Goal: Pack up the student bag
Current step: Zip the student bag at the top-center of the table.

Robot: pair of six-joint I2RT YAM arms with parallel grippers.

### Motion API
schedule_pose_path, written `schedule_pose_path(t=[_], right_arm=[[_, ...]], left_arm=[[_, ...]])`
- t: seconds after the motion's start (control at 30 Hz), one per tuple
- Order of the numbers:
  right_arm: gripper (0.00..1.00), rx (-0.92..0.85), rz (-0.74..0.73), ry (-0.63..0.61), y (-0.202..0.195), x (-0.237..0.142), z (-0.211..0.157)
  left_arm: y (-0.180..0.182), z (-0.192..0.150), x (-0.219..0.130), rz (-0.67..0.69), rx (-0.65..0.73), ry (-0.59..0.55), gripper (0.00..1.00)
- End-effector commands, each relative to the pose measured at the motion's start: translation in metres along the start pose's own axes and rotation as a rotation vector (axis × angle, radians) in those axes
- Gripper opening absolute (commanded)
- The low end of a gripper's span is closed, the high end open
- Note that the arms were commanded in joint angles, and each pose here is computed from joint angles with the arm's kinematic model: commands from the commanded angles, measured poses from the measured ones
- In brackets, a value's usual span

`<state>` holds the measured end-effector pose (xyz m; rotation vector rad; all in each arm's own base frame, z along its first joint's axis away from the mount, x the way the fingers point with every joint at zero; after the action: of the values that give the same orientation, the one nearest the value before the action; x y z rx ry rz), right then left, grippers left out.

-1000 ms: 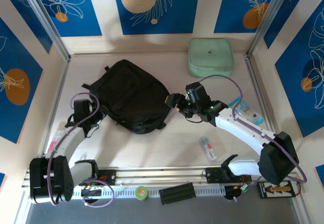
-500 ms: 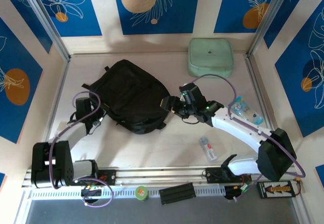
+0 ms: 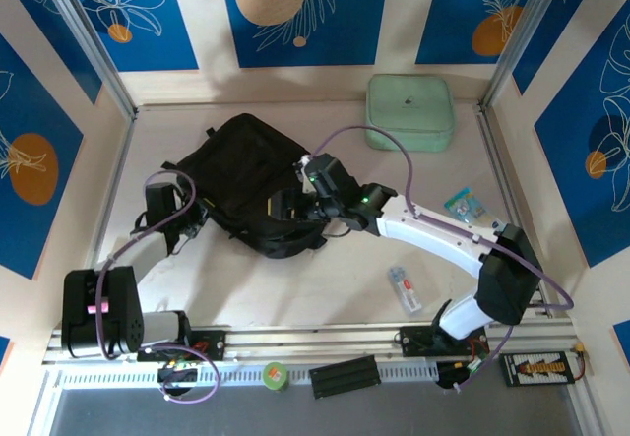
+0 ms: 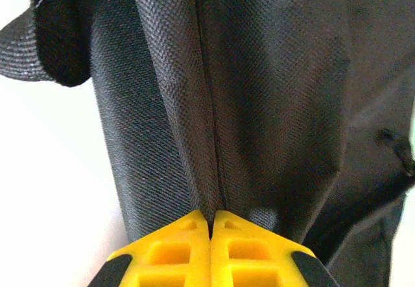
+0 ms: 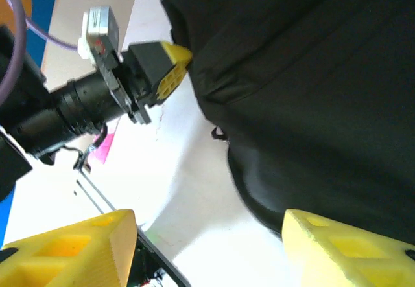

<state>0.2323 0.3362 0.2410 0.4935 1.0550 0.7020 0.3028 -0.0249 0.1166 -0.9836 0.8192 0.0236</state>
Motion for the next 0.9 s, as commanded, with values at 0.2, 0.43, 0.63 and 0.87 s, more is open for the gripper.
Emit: schedule_pose_path(t=[0.2, 0.43, 0.63, 0.87], right_arm=[[0.59, -0.109, -0.056, 0.128, 0.013, 0.039, -0.023], [0.57, -0.075, -0.078, 0.241, -0.011, 0.069, -0.034], [0.57, -0.035, -0.199, 0.207, -0.059, 0.072, -0.026], [0.57, -0.058, -0.283, 0.111, -0.088, 0.057, 0.003]], left_arm=[[-0.060, -0.015, -0.045, -0.138, 0.100, -0.005, 0.00], [-0.070, -0.033, -0.047, -0.177, 0.103, 0.045, 0.00], [-0.080, -0.047, -0.041, -0.203, 0.122, 0.074, 0.00], [-0.098, -0.067, -0.024, -0.239, 0.144, 0.148, 0.00]])
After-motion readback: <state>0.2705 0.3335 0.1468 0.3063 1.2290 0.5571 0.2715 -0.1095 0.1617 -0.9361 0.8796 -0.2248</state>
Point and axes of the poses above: each hand's point on the last joint's axis, 136 mm out from that joint toward the fingers, its own x axis out along the fingers, its own y axis along the line the jaws close on, z = x × y, the point moved 5 cm from there along -x, back along the fingers, and after that the axes turned 3 degrees about x, right-handed, at the moved point
